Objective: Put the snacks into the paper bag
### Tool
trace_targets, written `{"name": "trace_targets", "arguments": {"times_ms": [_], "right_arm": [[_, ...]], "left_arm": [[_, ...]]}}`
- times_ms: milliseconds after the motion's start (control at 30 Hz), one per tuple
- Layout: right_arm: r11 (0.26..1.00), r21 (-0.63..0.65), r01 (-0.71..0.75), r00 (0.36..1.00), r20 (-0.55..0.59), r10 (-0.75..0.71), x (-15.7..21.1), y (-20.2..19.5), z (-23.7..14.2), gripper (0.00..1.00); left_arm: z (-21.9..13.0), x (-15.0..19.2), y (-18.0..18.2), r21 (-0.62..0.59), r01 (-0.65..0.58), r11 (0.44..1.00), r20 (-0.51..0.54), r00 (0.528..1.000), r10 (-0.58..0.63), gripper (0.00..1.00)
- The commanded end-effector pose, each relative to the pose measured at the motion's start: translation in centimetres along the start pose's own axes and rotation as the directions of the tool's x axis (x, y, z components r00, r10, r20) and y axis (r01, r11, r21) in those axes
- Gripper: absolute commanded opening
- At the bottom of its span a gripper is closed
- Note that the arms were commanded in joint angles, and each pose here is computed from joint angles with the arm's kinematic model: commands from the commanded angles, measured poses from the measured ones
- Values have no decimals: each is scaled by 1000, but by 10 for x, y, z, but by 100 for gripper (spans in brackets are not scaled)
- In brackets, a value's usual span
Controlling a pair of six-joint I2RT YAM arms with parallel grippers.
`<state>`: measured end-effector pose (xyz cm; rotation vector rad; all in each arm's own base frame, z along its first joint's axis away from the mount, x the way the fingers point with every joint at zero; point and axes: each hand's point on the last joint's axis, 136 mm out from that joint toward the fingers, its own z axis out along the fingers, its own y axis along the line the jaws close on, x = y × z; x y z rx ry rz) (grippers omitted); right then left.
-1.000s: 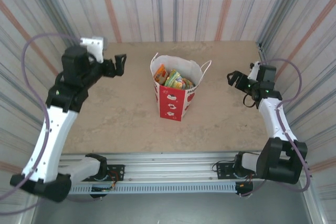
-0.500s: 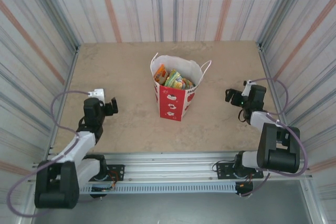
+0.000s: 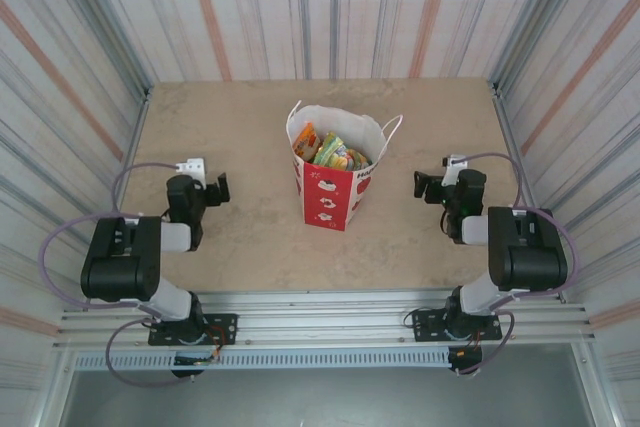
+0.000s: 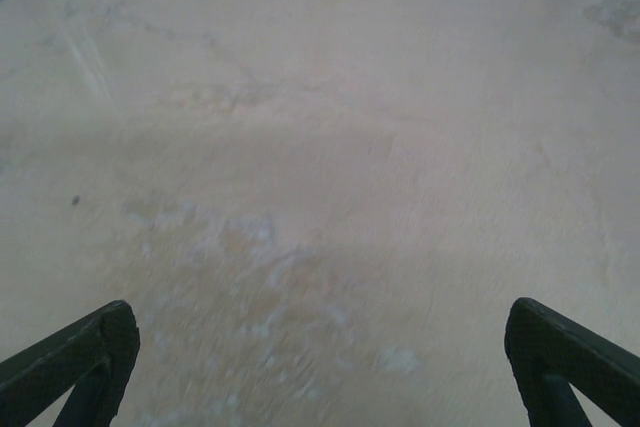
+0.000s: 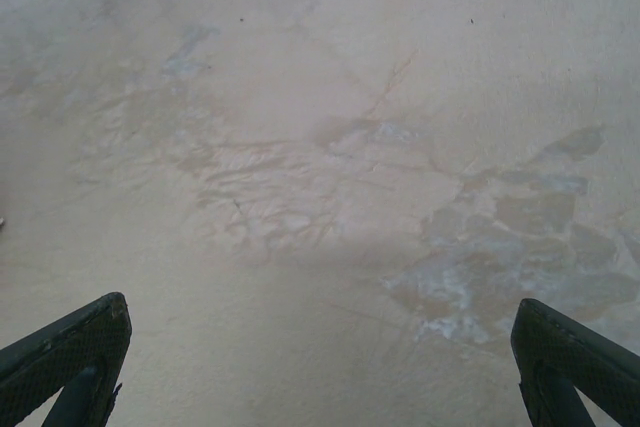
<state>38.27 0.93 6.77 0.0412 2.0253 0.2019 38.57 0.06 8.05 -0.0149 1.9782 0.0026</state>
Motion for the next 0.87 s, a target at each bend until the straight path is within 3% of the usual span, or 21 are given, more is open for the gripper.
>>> {"name": "trace_targets", "arguments": {"times_ms": [0,833], "right_arm": [[992,127,4,999,53,-11,-20,-22,2,100],[990,138,14,998,62,-23,-21,-22,1,100]], "left_arm": [[2,-15,7,-57,-33,998,42,999,36,99],[2,-14,0,-58,-67,996,24,997,69,99]]}}
